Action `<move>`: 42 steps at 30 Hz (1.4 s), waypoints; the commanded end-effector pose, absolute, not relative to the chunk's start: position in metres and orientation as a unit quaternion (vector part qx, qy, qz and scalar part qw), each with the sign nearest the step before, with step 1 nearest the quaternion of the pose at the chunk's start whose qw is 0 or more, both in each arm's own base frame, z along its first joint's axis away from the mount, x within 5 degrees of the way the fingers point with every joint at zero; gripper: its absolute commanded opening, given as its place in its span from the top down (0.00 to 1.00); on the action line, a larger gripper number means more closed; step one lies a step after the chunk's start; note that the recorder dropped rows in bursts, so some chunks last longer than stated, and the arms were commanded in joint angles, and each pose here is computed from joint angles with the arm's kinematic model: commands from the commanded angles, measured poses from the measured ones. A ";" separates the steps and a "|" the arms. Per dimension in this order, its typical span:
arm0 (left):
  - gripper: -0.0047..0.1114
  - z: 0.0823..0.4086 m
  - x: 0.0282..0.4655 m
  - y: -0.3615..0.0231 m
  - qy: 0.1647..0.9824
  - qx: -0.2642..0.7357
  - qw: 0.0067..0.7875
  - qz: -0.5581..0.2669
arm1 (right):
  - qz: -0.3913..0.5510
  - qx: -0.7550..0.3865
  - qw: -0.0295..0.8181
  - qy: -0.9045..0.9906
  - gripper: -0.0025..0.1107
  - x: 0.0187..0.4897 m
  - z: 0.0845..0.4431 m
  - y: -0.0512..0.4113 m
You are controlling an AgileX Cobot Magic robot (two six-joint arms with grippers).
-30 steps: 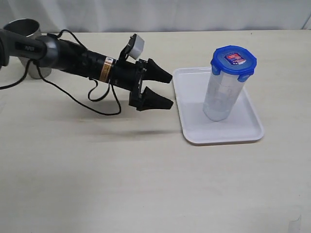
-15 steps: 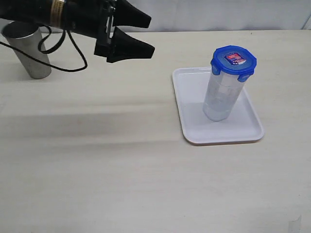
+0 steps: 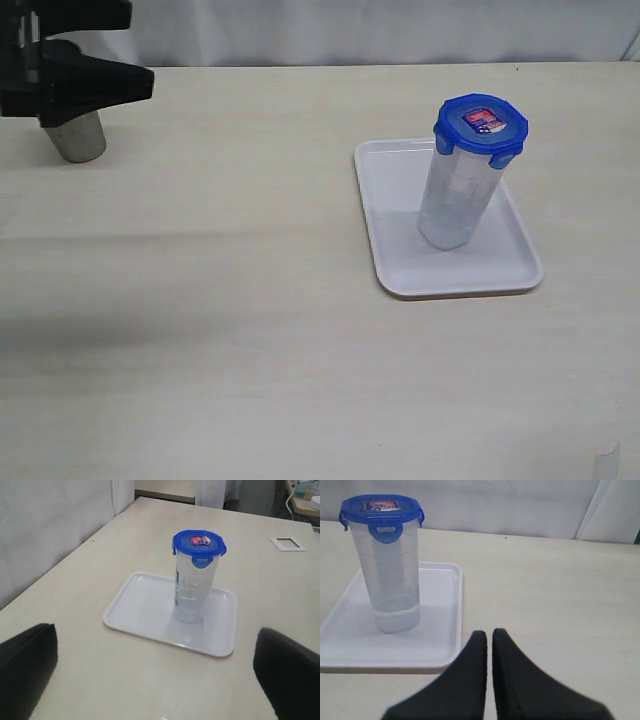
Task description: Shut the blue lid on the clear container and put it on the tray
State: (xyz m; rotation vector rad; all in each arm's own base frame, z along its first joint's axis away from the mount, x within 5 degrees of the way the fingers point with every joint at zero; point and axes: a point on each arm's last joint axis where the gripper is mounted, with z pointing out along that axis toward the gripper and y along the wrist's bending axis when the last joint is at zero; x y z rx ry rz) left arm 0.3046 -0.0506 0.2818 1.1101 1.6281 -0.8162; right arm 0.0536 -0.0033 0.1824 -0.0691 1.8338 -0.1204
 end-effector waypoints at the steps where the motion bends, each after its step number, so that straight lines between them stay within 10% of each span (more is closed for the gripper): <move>1: 0.08 0.282 0.286 -0.034 0.675 0.441 0.497 -0.320 | -0.058 -0.031 0.609 0.790 0.94 0.053 0.182 -0.004; 42: 0.08 0.335 0.247 -0.061 0.626 0.430 0.569 -0.315 | -0.055 -0.029 0.609 0.791 0.94 0.053 0.182 -0.004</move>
